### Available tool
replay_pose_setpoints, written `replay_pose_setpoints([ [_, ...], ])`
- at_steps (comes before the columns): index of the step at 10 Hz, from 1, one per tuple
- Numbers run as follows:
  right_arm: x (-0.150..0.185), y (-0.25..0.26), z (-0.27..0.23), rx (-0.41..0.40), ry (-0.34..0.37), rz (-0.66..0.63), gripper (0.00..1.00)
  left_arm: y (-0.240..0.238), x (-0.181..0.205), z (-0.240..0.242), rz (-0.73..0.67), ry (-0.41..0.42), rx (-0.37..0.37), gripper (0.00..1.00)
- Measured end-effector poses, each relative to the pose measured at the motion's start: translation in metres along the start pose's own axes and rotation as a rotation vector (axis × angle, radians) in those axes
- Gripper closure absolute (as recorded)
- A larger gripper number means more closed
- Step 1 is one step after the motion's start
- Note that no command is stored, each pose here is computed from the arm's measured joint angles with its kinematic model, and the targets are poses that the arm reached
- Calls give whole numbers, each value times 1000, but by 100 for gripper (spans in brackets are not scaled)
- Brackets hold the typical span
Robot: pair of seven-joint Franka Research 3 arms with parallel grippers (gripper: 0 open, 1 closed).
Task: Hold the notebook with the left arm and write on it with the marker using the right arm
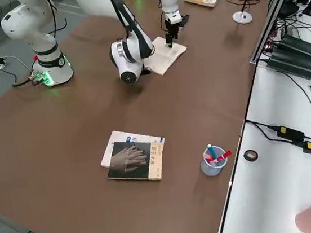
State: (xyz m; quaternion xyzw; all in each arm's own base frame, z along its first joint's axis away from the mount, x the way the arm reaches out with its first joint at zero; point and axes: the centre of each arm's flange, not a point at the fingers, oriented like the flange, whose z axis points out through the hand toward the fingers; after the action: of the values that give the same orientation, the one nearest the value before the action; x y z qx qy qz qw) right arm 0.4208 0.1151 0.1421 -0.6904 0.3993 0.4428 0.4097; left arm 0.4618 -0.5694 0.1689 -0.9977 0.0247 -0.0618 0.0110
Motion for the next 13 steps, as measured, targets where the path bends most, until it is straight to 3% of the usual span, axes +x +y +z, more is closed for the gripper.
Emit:
replay_pose_setpoints([
  [3, 10, 7, 5, -13, 37, -20, 84, 0, 0, 0, 0, 0, 0, 0],
  [13, 22, 17, 12, -31, 42, -65, 84, 0, 0, 0, 0, 0, 0, 0],
])
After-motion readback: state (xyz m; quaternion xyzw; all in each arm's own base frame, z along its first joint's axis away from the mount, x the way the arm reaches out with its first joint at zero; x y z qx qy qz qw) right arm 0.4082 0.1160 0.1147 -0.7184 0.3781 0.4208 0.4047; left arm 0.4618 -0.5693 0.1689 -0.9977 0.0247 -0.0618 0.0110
